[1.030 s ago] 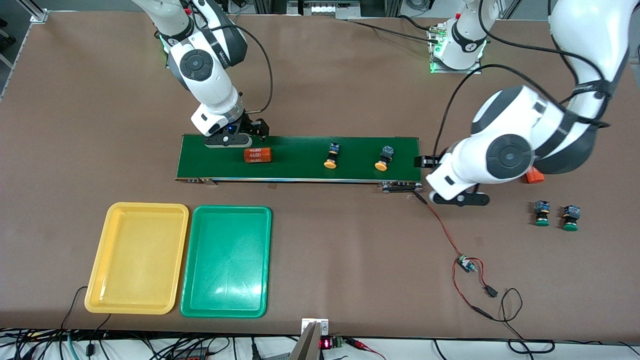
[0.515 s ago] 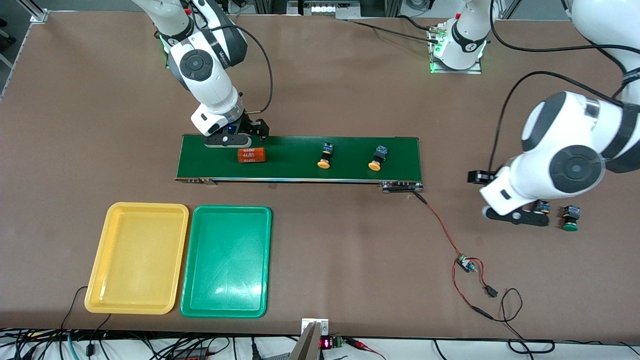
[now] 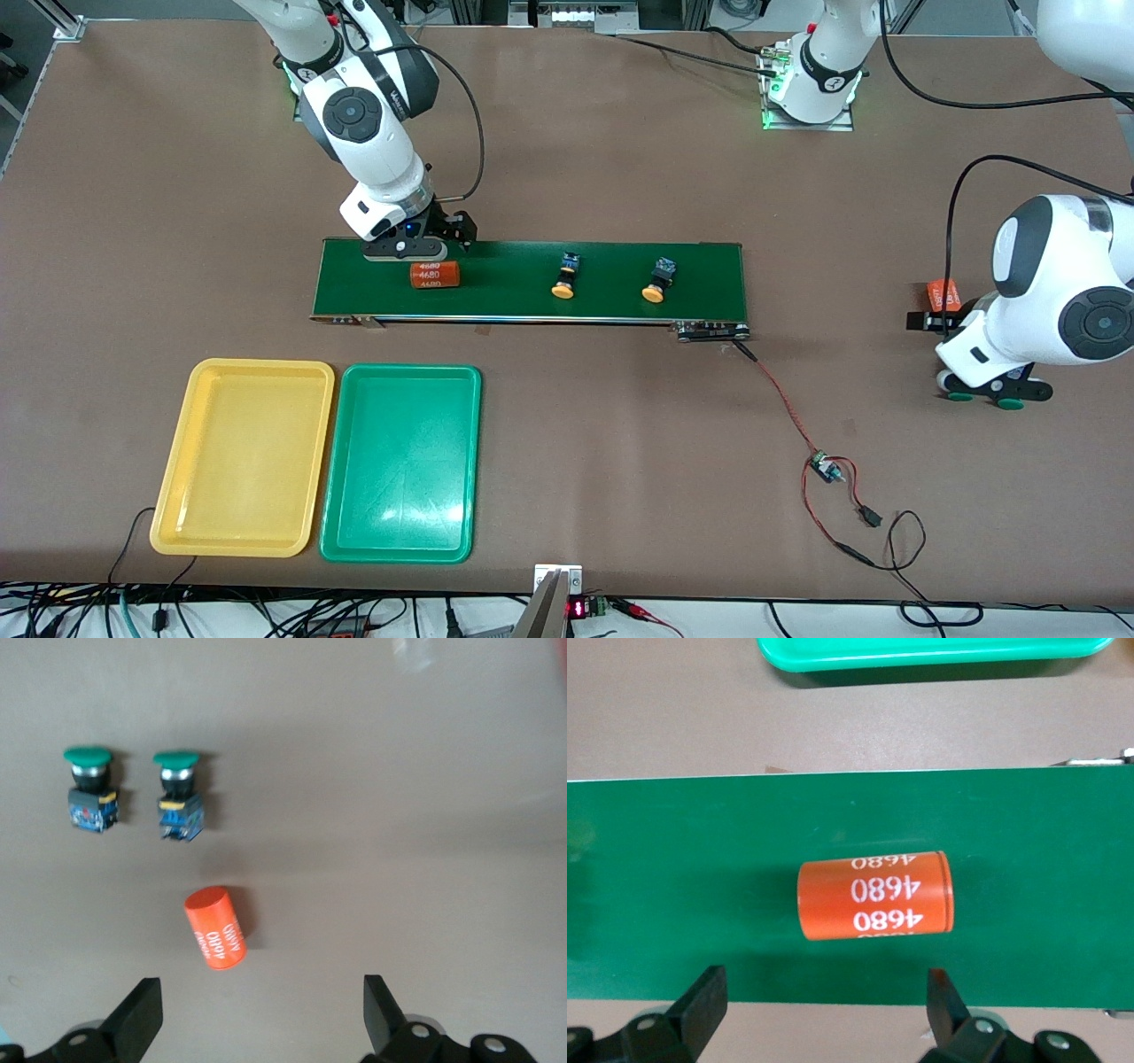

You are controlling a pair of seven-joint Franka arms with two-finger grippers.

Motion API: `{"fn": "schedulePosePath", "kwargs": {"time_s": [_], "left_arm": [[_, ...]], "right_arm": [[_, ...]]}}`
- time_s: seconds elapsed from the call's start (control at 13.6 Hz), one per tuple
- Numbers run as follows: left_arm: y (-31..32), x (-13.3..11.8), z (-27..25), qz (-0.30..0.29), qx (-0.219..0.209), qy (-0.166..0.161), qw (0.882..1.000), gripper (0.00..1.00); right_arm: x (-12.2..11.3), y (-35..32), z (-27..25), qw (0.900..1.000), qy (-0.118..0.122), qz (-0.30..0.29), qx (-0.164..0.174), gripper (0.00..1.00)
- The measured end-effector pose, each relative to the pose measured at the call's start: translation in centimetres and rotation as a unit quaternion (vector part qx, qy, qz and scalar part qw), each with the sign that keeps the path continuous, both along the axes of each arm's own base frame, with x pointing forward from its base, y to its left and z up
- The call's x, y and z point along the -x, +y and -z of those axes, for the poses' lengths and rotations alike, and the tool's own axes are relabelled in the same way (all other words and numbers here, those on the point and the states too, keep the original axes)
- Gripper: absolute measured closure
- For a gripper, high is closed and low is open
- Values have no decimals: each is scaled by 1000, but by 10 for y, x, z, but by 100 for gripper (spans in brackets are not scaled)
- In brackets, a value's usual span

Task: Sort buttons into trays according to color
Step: 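Grasp a second orange cell with the left gripper while the right gripper hovers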

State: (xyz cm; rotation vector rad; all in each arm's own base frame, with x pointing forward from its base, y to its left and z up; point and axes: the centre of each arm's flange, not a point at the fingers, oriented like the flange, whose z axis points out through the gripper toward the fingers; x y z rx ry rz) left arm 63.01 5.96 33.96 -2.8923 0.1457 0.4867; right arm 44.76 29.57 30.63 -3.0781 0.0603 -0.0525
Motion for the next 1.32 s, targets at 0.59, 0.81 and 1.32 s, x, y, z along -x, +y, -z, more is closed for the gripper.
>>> {"fn": "schedulePosePath", "kwargs": {"time_s": [0.59,0.81,1.32], "left_arm": [[105,82,114,23,24,-10,999,0],[118,103,139,16,30,-18,999,0],[121,113,167,-47,71,-60,995,27]], "right_arm": [[-6,16,-4,1000,-5,-2,-10,0],[-8,19,-2,1000,-2,-4,-12,0],[-10,21,3,1000,0,-7,-11,0]]}}
